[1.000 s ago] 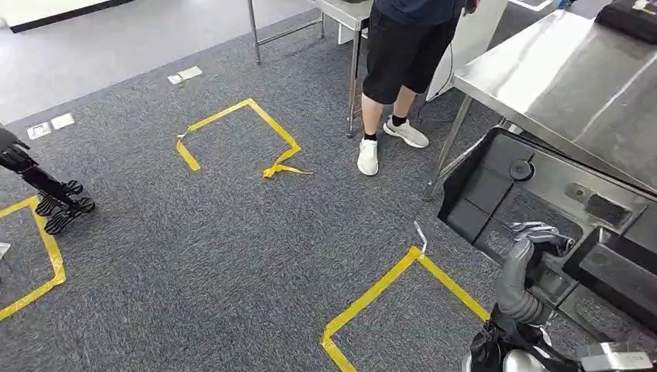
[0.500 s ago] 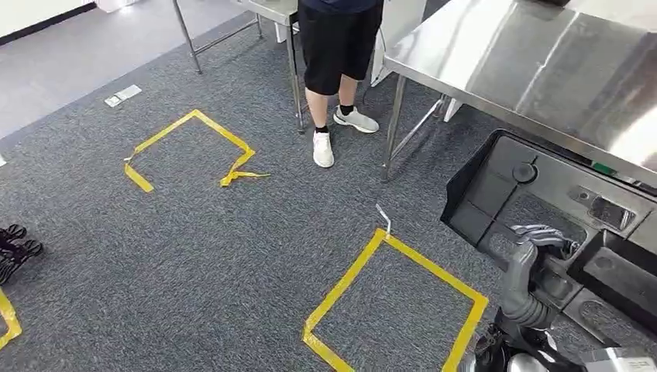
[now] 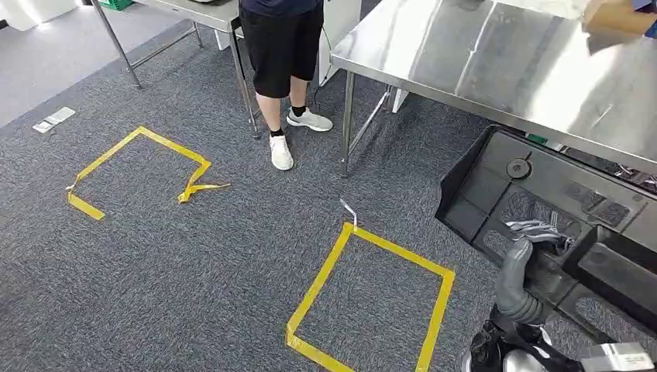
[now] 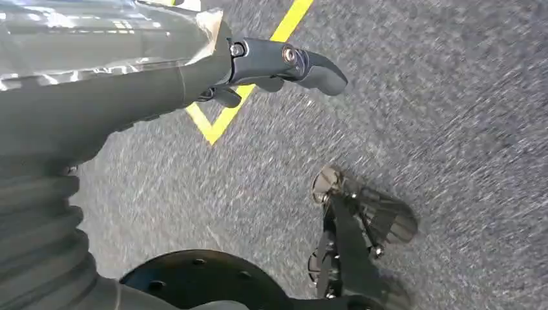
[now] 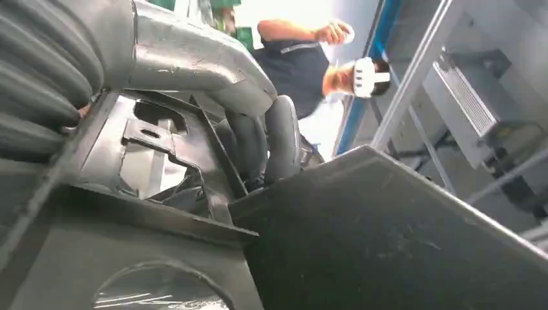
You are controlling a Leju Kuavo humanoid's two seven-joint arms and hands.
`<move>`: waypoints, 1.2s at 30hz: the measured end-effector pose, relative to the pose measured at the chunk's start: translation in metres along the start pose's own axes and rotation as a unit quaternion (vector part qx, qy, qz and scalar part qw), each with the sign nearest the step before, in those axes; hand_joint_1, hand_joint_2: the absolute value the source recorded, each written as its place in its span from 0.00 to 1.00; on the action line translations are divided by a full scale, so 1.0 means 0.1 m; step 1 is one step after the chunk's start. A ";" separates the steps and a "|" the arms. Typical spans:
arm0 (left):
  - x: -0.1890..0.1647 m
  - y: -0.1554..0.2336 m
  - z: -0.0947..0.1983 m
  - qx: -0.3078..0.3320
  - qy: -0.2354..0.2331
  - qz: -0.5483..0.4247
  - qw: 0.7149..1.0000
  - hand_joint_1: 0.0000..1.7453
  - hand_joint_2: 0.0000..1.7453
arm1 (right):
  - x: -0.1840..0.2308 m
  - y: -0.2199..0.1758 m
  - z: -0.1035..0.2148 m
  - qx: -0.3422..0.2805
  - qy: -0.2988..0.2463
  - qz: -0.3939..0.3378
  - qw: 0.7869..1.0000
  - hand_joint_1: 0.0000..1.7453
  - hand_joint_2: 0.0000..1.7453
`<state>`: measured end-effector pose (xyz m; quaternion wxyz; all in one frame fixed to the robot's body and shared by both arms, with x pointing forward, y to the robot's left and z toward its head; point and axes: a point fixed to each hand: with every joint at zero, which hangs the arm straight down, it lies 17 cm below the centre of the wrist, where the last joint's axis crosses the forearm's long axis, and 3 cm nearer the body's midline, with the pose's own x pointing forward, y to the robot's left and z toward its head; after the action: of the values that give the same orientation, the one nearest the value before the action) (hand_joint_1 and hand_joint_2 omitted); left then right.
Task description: Take the parts from the cabinet and place them on the table.
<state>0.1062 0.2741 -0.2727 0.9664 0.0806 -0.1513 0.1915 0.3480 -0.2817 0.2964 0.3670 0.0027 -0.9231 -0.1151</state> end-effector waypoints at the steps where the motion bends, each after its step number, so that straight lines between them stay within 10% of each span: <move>1: -0.01 0.01 0.00 0.000 0.001 0.000 1.000 0.00 1.00 | 0.00 0.01 -0.01 0.000 -0.001 -0.001 1.000 1.00 1.00; 36: -0.04 0.00 0.01 0.001 0.007 0.001 1.000 0.00 1.00 | -0.01 -0.01 0.02 -0.002 0.006 0.000 1.000 1.00 1.00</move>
<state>0.1026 0.2723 -0.2735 0.9671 0.0796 -0.1446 0.1934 0.3475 -0.2822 0.2940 0.3722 0.0031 -0.9208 -0.1169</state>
